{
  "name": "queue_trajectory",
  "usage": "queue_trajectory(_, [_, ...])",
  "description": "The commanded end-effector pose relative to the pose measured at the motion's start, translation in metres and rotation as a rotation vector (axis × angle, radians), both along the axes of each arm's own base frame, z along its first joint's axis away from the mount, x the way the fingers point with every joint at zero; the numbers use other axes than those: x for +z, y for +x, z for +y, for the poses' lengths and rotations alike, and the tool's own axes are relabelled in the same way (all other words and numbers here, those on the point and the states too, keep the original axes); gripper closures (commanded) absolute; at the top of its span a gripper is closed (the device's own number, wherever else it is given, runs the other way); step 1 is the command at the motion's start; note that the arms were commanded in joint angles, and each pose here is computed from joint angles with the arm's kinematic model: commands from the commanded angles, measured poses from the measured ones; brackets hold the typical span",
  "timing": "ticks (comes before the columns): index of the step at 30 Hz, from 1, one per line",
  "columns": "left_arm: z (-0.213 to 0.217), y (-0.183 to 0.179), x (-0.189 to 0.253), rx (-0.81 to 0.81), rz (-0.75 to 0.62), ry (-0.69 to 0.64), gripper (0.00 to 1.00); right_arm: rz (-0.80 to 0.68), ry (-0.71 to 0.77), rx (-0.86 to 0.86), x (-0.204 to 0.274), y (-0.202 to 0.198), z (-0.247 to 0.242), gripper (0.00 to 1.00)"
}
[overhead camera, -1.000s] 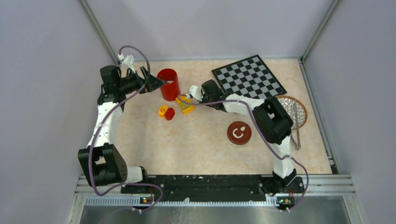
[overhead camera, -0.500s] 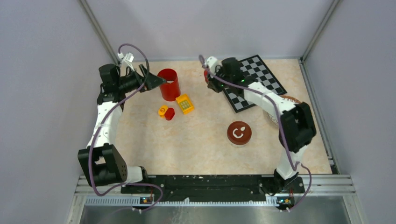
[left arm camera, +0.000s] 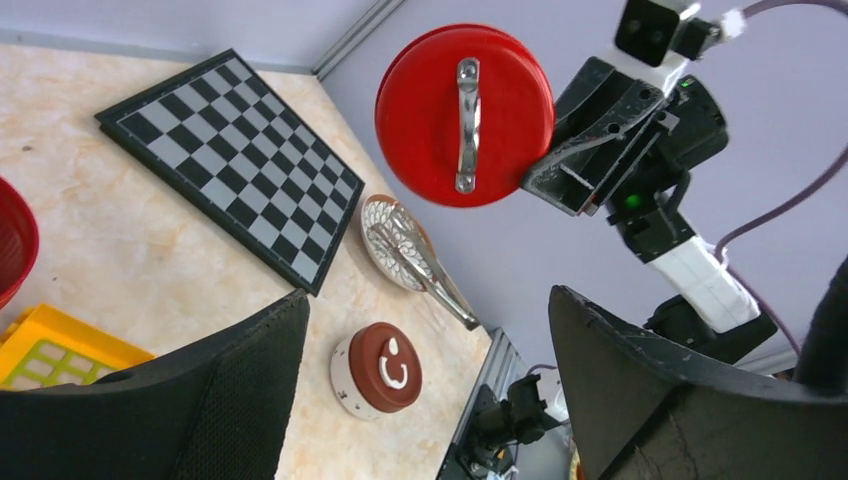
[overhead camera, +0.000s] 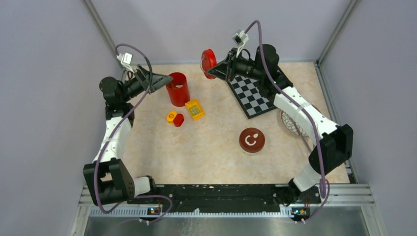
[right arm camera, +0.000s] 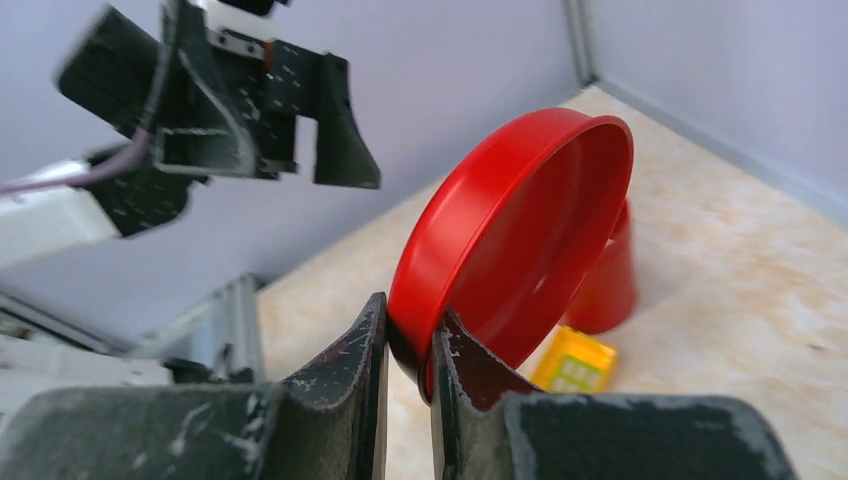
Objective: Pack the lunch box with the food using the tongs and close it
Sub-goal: Pick up the box lid from the center of the board.
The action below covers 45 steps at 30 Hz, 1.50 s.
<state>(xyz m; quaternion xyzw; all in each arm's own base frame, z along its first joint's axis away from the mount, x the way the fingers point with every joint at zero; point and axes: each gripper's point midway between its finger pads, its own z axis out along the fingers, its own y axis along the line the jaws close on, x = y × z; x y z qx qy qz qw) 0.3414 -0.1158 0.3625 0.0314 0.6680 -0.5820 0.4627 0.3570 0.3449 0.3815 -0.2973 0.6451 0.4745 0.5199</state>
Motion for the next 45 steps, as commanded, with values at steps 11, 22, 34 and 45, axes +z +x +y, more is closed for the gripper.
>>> queue_trajectory(11, [-0.060, -0.002, 0.032, -0.004, -0.104, 0.015, 0.27, 0.195, 0.203, 0.170, 0.031, -0.044, 0.046, 1.00])
queue_trajectory(22, [-0.074, 0.002, 0.020, 0.030, -0.104, 0.086, 0.47, 0.194, 0.193, 0.218, 0.029, -0.062, 0.061, 1.00])
queue_trajectory(34, [-0.085, -0.003, 0.003, 0.017, -0.050, 0.090, 0.56, 0.257, 0.212, 0.171, 0.028, -0.050, 0.063, 1.00])
queue_trajectory(45, [-0.076, 0.016, 0.002, 0.093, -0.094, 0.202, 1.00, 0.294, 0.222, 0.147, 0.018, -0.040, 0.056, 0.83])
